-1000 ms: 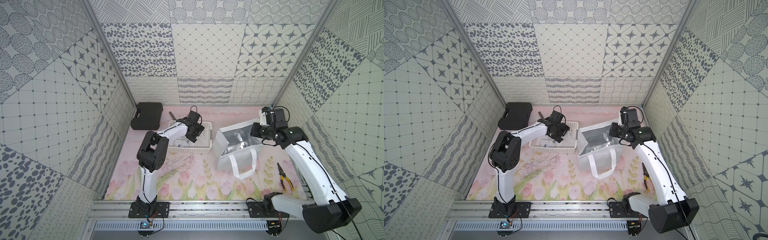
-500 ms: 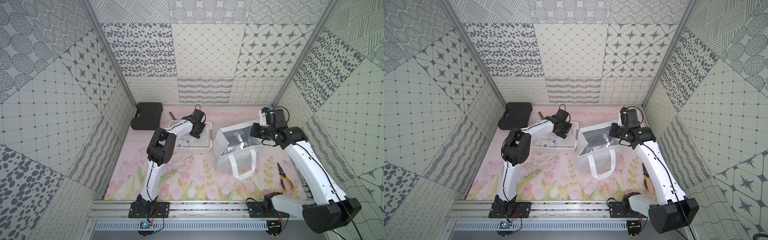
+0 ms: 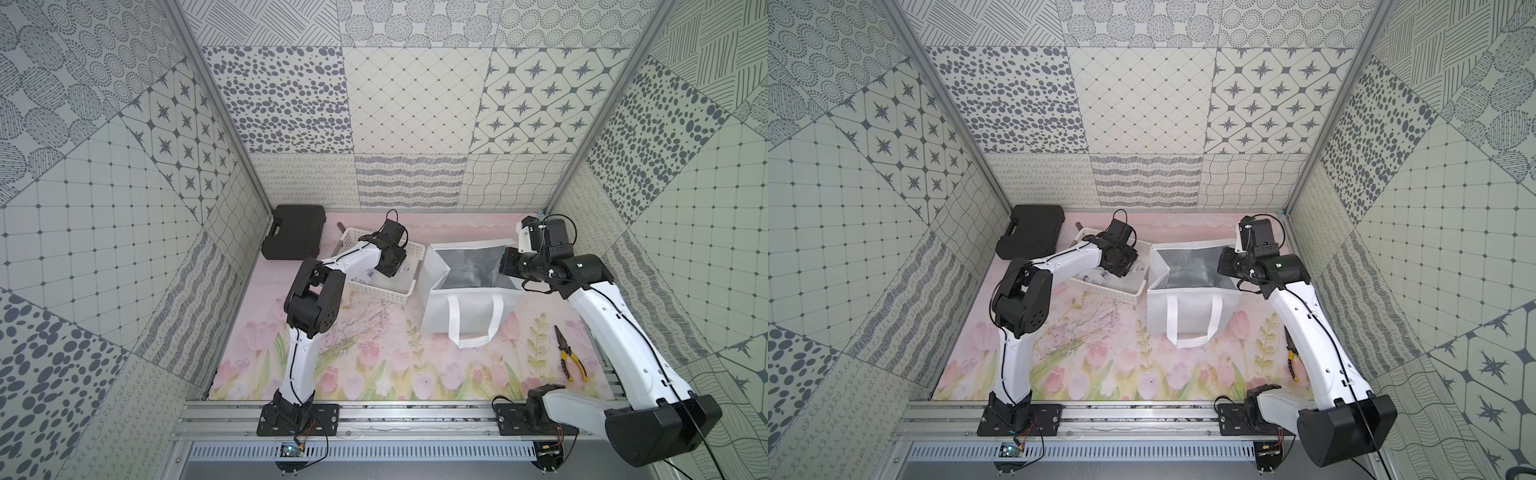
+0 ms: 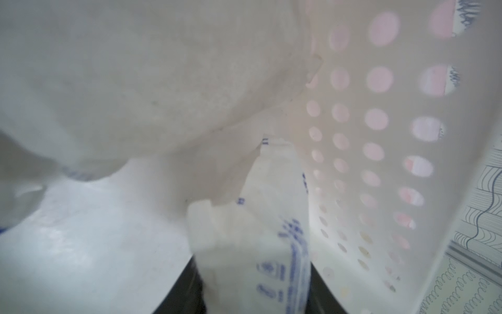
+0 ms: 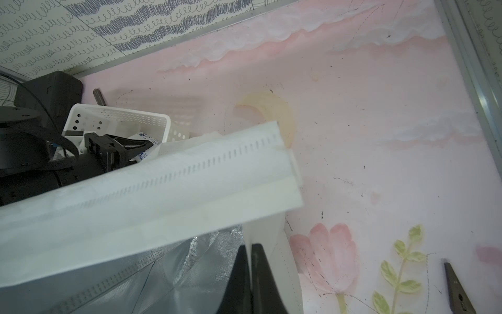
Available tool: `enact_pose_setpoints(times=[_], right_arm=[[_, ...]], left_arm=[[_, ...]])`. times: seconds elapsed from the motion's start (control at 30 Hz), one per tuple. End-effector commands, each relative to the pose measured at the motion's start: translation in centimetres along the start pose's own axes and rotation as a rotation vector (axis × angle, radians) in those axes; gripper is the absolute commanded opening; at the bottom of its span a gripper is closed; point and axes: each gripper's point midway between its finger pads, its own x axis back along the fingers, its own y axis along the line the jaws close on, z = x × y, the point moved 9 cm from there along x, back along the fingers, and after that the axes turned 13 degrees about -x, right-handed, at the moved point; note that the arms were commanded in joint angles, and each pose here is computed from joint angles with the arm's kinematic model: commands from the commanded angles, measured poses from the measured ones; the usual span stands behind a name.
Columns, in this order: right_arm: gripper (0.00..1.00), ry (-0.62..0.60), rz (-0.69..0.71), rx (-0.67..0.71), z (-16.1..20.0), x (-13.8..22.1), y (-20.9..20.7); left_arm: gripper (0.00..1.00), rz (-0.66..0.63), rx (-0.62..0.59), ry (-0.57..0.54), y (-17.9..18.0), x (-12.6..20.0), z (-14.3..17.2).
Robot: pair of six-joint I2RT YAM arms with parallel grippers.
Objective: Place the ice pack in the delivery bag
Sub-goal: Pick up the ice pack from the bin, then place the ice pack in the delivery bag.
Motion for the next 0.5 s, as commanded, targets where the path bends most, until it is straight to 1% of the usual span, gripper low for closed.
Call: enact_pose_setpoints(times=[0.0, 0.07, 0.2, 0.3, 0.4, 0.47], right_arm=[[0.0, -0.047, -0.035, -0.007, -0.4, 0.8, 0.3], [0.0, -0.054, -0.036, -0.005, -0.4, 0.9, 0.3], [0.0, -0.064, -0.027, 0.006, -0.4, 1.1, 0.1], [0.0, -0.066, -0.021, 0.012, -0.3, 1.2, 0.0], [0.0, -0.066, -0.021, 0.012, -0.3, 1.2, 0.0], [0.0, -0.064, -0.021, 0.013, -0.3, 1.1, 0.0]], left_arm=[[0.28, 0.055, -0.212, -0.076, -0.7, 5.3, -0.8], [0.26, 0.115, -0.322, -0.098, -1.6, 7.9, -0.9], [0.23, 0.247, -0.576, -0.156, -3.7, 14.9, -0.3], [0.21, 0.344, -0.754, -0.178, -5.2, 19.9, 0.9], [0.21, 0.505, -0.903, -0.177, -6.9, 24.6, 2.5], [0.21, 0.593, -1.012, -0.173, -8.2, 27.2, 4.1]])
